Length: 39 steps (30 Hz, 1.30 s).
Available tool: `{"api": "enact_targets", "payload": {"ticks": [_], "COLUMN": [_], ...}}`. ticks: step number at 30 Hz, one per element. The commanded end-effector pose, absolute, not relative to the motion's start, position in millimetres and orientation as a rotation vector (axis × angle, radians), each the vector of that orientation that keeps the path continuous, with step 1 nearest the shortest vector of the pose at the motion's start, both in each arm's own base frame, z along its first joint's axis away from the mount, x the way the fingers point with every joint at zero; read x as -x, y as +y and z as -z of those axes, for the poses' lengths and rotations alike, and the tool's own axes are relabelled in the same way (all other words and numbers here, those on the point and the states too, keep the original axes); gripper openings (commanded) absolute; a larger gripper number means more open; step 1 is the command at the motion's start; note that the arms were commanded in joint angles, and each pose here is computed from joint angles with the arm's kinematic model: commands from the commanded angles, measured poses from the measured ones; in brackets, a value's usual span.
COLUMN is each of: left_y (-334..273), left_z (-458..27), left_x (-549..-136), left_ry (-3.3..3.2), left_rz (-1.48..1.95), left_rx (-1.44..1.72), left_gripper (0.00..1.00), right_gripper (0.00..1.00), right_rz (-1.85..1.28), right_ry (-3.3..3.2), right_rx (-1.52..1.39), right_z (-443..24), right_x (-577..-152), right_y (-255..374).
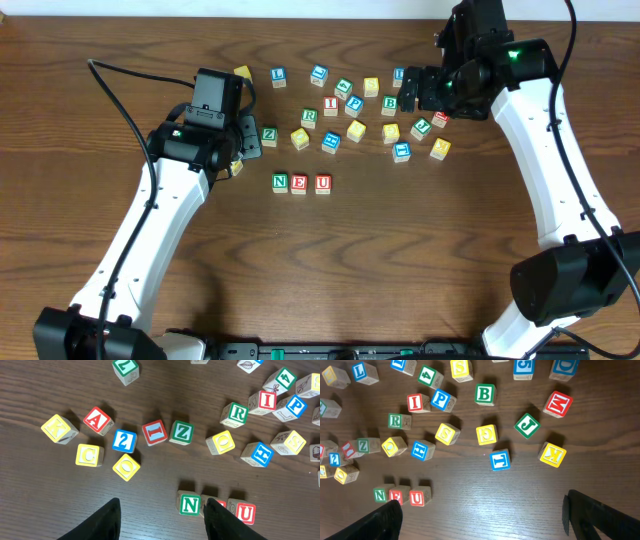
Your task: Spell out NEURIPS
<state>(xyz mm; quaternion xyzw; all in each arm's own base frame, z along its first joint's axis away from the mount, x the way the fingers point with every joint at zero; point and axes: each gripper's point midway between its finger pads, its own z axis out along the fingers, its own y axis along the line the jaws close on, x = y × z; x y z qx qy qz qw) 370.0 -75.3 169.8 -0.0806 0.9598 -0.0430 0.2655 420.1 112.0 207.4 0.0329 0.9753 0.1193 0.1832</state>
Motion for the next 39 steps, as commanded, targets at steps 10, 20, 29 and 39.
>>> {"api": "enact_targets", "payload": {"ticks": [10,20,29,39], "left_y": [-81.8,-84.6,-102.4,-118.9], "left_z": [-168.5,-174.4,-184.2,-163.2], "left_x": [-373.2,-381.9,-401.7,-440.7], "left_ry": [2.59,2.548,2.518,2.595], "left_rz": [0.168,0.189,0.229,0.221], "left_rx": [0.2,0.197,0.12,0.043], "left_gripper": [0.53,0.53,0.53,0.53], "right_gripper": [0.99,0.99,0.99,0.99], "right_rz": [-0.354,-0.353,-0.352,-0.347], "right_ry": [2.755,2.754,2.752,2.766], "right_rx": [-0.108,-0.108,-0.106,-0.103], "right_z": [-207.5,-207.6,-207.8,-206.4], "right_x": [-417.2,-417.4,-417.9,-414.8], "right_y": [115.9,115.6,115.7,114.9]}}
